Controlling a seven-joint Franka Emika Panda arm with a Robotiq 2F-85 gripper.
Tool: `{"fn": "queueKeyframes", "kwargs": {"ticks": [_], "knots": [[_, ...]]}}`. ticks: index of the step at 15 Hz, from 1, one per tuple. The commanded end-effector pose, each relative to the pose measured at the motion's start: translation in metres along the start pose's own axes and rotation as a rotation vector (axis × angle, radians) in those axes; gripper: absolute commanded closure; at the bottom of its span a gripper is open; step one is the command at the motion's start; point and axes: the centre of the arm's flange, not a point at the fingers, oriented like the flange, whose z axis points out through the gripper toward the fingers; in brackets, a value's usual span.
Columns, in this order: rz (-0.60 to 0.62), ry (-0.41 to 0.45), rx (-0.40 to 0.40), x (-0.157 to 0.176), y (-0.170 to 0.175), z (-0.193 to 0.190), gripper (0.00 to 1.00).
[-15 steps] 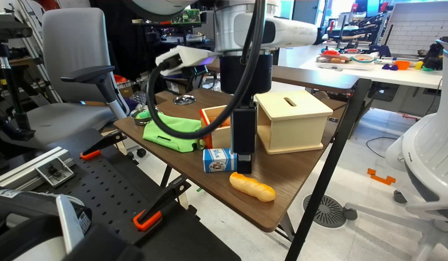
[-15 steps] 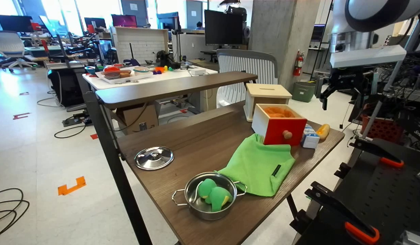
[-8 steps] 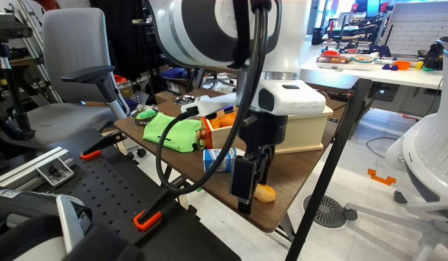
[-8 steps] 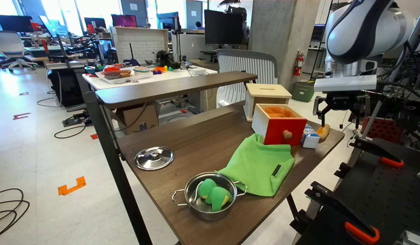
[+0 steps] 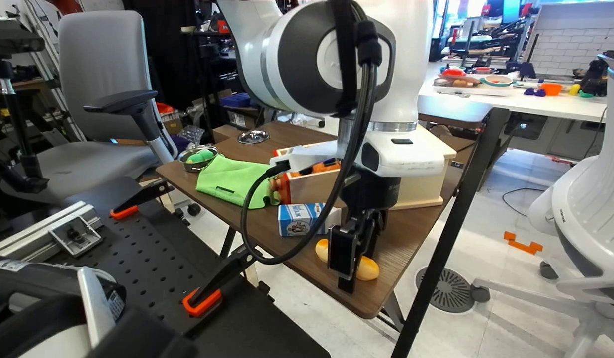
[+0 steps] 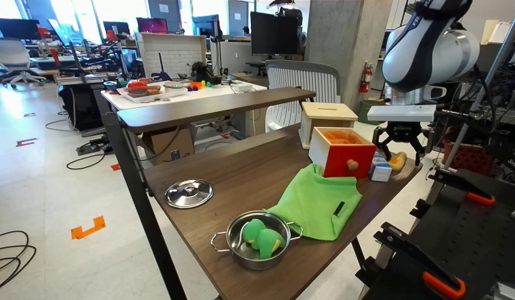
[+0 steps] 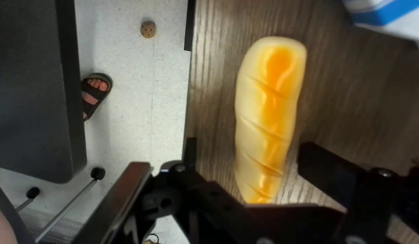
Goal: Open the chest drawer and put the orange object inside
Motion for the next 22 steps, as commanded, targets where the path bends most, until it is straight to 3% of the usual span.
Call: {"fn": "queueKeyframes", "kwargs": {"ticks": [1,6,9,10,18,22], "knots": [[0.020,0.001,0.010,0.001,-0.010,0.009,0.48],[0.013,-0.012,0.009,0.002,-0.007,0.000,0.64],[0.013,-0.021,0.018,0.008,0.000,-0.016,0.84],[0.012,-0.022,0.028,0.009,0.002,-0.022,0.86],[-0.006,-0.022,0.121,0.034,0.016,-0.096,0.86],[-0.081,-0.023,0.200,0.024,0.013,-0.137,0.86]]}}
